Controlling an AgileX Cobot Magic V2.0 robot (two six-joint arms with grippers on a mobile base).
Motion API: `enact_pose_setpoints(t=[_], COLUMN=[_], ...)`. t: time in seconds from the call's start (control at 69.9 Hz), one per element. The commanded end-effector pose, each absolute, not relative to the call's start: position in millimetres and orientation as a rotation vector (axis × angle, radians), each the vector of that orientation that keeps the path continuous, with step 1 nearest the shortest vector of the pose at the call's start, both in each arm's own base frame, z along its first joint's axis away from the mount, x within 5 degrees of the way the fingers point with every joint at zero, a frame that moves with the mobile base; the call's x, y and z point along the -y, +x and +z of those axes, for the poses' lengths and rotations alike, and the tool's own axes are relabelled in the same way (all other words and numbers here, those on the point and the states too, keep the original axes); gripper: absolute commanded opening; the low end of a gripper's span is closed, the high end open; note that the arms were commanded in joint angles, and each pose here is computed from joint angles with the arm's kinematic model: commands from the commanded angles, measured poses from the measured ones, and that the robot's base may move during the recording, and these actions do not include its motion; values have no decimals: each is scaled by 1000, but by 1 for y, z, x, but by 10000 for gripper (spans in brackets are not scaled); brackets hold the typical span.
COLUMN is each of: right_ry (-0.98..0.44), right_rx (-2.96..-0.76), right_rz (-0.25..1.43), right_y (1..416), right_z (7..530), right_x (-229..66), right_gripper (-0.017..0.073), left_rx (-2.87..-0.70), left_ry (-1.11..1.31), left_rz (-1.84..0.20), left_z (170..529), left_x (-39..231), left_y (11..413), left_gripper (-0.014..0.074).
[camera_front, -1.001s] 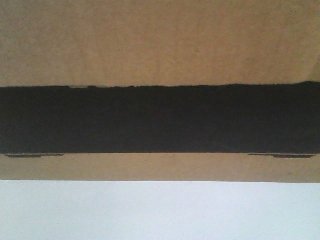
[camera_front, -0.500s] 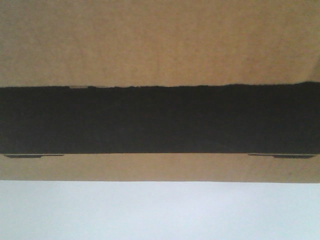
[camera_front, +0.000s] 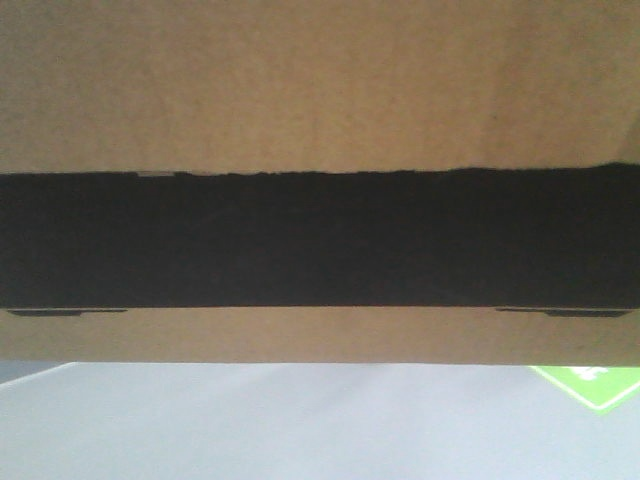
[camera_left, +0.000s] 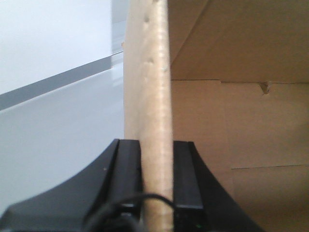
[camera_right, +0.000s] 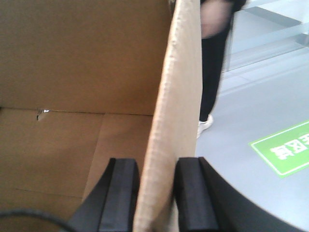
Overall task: Grab box from left shelf to table start
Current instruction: 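Keep holding the box with both grippers while driving to the white table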
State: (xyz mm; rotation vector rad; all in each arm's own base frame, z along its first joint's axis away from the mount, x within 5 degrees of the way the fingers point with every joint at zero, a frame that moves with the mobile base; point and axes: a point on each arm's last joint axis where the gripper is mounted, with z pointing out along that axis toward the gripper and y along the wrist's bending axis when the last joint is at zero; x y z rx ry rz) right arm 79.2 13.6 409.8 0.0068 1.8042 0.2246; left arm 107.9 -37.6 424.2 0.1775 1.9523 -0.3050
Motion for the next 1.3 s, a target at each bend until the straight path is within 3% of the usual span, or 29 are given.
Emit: enact_pose_setpoints(t=[0.0, 1.287], right_ry=[39, 39], right_rx=[-1598, -1598], right_rz=[182, 182], right_y=[81, 81], right_z=[435, 435], right_x=[-9, -9], right_gripper=[57, 57], left_rx=[-1780, -1780], left_ry=[154, 154], left_rz=[-429, -429], left_z=[449, 449], left_x=[41, 41], left_y=[101, 101], left_gripper=[-104, -104])
